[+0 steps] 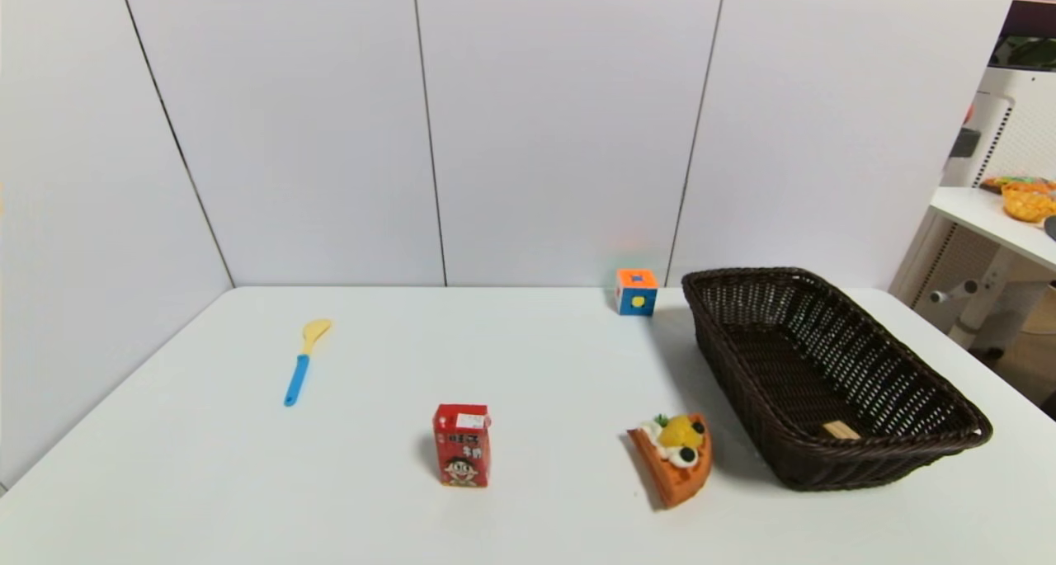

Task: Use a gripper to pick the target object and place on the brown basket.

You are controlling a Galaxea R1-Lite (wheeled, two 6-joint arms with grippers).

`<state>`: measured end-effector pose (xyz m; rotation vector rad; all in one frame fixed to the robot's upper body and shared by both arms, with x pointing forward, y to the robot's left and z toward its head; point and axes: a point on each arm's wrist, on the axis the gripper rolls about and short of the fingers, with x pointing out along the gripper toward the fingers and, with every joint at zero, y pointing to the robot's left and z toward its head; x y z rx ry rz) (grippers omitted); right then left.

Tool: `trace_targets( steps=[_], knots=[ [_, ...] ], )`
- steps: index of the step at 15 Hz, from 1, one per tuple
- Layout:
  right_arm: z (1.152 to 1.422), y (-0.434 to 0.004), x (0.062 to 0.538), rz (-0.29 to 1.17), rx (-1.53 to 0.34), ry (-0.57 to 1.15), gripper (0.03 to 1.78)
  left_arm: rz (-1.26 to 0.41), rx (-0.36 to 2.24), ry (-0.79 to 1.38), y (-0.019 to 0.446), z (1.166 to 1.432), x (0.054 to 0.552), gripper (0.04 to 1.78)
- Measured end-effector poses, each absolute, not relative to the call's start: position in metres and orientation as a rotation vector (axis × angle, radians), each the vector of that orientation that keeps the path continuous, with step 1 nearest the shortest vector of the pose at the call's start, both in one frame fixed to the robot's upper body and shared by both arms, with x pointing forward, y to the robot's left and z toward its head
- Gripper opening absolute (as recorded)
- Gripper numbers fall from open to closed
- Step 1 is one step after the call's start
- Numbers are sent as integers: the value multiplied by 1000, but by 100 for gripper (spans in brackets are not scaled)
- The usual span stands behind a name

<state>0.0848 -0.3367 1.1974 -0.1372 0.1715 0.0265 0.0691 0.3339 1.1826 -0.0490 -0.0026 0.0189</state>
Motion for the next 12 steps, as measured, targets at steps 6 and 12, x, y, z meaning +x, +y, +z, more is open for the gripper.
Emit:
trace_targets(
  steps=[6,12],
  knots=[
    [1184,-337,70,-12,-3,17,169,19,-49,-3,334,1183,69,169],
    [1183,-337,69,-14,7,-2,169,19,-49,-3,334,1183,69,169]
  ],
)
